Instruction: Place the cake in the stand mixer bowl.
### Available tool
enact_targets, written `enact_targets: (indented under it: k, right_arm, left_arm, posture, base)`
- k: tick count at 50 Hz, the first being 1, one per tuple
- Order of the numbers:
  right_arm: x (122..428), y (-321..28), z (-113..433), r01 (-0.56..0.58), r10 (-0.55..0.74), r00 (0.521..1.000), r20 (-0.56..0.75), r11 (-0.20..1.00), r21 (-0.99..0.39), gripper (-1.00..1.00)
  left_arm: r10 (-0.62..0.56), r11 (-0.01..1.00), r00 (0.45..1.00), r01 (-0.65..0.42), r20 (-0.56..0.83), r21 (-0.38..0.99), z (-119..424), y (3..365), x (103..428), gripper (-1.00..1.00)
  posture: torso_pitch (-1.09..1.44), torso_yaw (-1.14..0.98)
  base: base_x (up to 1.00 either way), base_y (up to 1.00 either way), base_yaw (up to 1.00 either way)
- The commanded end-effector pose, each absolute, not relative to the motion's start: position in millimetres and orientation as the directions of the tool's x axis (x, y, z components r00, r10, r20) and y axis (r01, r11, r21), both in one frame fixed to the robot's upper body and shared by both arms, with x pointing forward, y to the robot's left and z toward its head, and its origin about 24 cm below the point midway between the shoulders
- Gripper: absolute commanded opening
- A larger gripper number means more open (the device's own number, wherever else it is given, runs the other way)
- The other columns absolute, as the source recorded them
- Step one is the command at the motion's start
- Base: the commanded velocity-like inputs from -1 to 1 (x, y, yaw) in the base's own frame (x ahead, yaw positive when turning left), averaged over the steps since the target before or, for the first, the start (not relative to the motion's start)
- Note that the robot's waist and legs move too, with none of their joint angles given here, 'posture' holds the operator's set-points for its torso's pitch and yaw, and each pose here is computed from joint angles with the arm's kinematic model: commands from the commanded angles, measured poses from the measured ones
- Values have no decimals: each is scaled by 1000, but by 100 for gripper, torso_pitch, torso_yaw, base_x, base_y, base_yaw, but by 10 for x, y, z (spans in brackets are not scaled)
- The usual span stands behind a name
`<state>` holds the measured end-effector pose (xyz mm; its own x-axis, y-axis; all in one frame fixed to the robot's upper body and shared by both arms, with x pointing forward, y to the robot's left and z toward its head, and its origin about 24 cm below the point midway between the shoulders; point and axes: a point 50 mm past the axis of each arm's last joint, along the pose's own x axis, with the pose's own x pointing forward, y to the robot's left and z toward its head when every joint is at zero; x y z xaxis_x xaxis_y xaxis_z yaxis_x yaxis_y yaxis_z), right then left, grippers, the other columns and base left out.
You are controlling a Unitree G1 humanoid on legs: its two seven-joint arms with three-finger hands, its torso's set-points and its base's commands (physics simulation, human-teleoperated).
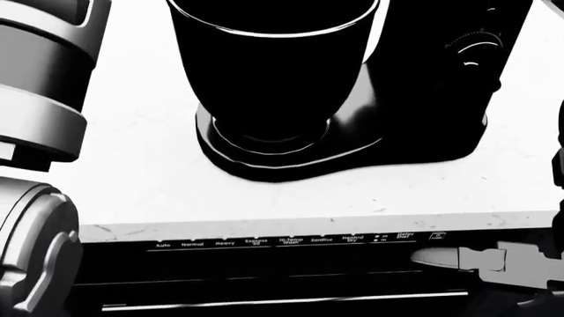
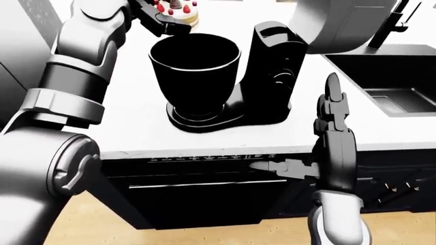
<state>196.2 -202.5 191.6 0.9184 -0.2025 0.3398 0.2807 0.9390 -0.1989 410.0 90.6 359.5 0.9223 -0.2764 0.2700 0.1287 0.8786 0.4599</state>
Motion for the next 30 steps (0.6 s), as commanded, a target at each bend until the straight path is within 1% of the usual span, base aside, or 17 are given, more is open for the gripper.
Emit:
enact_targets:
  k: [1, 6, 22, 30]
  right_arm:
    - [1914, -2006, 2028, 291, -190, 892, 409, 935, -201, 100]
    - [1907, -1994, 2047, 283, -179, 890, 420, 938, -198, 100]
    - [1912, -2002, 2045, 276, -176, 887, 427, 943, -186, 100]
    - [1909, -1995, 2051, 273, -173, 887, 427, 944, -185, 100]
  left_arm:
    - [-287, 889, 874, 90, 393, 449, 3912, 861, 3972, -100]
    - [-295, 900, 867, 112, 401, 421, 3927, 790, 3956, -100]
    - [-333, 875, 881, 156, 335, 458, 3627, 648, 4059, -100]
    - [-334, 873, 883, 158, 330, 461, 3609, 638, 4063, -100]
  posture:
    - [0, 0]
    - [0, 0]
    - [0, 0]
    - [0, 0]
  base:
    - [0, 0, 0]
    - [0, 0, 0]
    - [0, 0, 0]
    - [0, 0, 0]
